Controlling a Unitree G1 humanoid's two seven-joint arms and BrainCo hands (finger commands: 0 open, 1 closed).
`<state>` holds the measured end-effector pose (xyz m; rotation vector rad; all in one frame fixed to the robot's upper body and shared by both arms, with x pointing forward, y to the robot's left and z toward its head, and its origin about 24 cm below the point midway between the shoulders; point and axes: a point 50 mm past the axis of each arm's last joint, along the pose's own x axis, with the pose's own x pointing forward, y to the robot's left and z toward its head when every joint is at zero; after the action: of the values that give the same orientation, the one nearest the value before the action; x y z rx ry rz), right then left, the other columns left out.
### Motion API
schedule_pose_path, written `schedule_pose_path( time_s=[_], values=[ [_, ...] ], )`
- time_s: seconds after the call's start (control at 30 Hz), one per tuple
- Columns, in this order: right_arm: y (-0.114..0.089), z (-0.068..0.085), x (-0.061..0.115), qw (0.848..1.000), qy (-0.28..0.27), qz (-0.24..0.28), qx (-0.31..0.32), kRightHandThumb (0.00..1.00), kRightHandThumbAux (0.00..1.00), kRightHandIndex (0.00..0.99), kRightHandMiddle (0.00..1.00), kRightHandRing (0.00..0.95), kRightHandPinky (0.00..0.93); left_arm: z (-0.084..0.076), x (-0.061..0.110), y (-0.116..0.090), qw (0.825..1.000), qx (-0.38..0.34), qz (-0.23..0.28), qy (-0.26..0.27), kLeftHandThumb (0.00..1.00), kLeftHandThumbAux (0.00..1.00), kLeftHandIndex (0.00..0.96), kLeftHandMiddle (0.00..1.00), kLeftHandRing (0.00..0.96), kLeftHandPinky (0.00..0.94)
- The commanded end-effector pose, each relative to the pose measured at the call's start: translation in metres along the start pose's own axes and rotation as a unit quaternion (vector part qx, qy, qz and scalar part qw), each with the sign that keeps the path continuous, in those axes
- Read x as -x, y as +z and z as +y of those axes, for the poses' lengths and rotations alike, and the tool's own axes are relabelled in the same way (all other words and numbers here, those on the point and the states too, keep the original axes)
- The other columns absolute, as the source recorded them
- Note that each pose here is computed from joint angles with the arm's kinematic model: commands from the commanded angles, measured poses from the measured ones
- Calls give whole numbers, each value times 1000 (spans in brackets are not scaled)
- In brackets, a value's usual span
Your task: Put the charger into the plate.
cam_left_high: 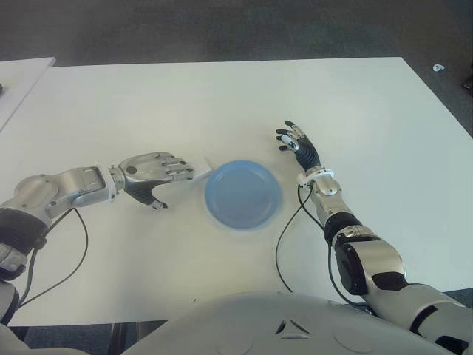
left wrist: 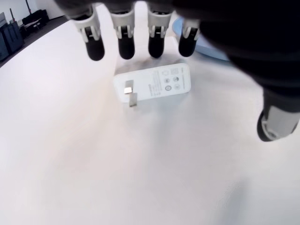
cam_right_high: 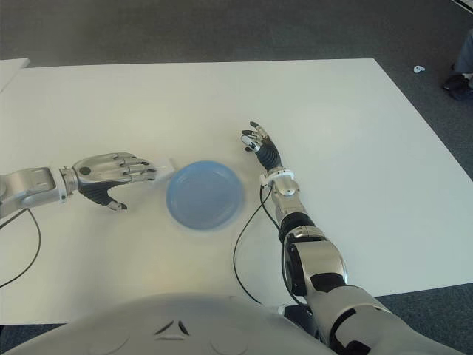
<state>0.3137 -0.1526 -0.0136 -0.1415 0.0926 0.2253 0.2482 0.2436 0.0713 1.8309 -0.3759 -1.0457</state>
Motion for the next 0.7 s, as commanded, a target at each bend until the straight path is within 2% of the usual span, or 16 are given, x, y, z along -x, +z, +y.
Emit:
schedule_pose_path(
  time_s=[0.03, 0.5, 0.7],
  values=[
    [-45, 8, 27, 994, 9, 109, -19, 0, 404, 27, 245, 234, 171, -1, -2, 0, 1000, 12, 15, 3, 0, 432, 0, 30, 13, 29],
    [-45, 7, 27, 994, 12, 108, -17, 0, 396, 27, 246, 234, 165, 3, -2, -3, 997, 51, 51, 27, 0, 397, 11, 60, 35, 39],
    [-45, 6, 27, 994, 12, 107, -15, 0, 392, 26, 247, 234, 165, 15, -4, -2, 992, 50, 86, 84, 0, 397, 8, 65, 41, 30]
  ],
)
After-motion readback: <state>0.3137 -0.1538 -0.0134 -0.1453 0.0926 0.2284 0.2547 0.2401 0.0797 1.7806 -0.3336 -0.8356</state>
